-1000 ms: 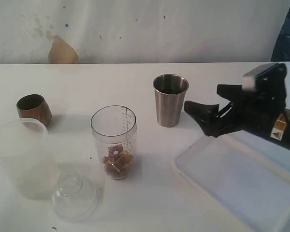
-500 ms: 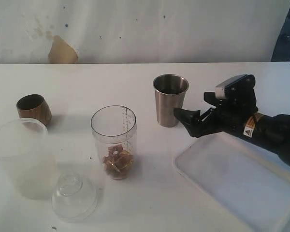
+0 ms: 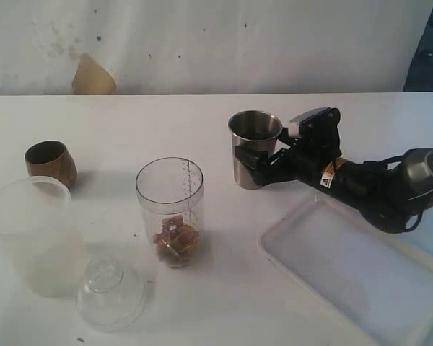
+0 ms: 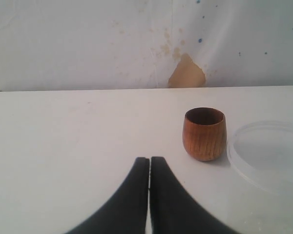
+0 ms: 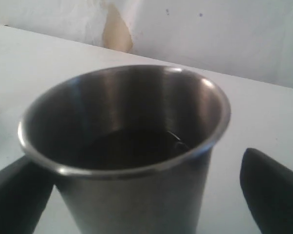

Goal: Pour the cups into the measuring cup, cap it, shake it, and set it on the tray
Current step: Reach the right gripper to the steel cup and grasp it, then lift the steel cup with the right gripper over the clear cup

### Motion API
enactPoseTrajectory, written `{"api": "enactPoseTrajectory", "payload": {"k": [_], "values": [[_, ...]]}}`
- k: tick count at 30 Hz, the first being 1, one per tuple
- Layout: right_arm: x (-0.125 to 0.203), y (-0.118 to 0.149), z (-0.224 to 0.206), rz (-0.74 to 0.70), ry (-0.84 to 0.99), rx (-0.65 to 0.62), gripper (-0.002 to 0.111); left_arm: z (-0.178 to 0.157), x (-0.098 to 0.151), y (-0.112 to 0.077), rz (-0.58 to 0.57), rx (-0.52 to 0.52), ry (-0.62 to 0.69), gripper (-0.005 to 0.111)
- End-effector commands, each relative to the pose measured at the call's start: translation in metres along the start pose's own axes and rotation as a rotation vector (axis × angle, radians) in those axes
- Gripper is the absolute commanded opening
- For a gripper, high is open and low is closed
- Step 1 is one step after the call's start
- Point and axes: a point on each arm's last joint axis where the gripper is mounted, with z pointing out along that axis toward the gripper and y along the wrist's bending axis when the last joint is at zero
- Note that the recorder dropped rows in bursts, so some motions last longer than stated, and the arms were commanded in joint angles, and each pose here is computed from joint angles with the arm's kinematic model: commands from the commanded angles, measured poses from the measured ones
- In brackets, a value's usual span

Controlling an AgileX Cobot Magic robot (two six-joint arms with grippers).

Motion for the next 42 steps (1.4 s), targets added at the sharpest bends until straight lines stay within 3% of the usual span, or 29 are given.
{"api": "enactPoseTrajectory", "payload": {"k": [1,7,12,19,23,42], "values": [[0.006,0.001,0.009,-0.004,-0.012,-0.006,0.094,0.0,0.0,0.0,-0.011,0.002,-0.014,0.001],[0.013,0.007,0.02,-0.01,-0.01,-0.032,0.093,0.0,0.0,0.0,-0.011,0.002,-0.014,0.001],[0.012,0.008,0.02,-0.012,-0.012,-0.027,0.082,0.0,0.0,0.0,-0.011,0.002,-0.014,0.001],[0.012,0.007,0.02,-0.008,-0.018,-0.02,0.038,0.0,0.0,0.0,-0.011,0.002,-0.014,0.001],[0.011,0.008,0.02,-0.014,-0.02,-0.03,0.001,0.0,0.0,0.0,-0.011,0.002,-0.014,0.001],[-0.093,0.043,-0.003,-0.297,-0.164,-0.271,0.0,0.0,0.0,0.0,-0.011,0.002,-0.014,0.001]]}}
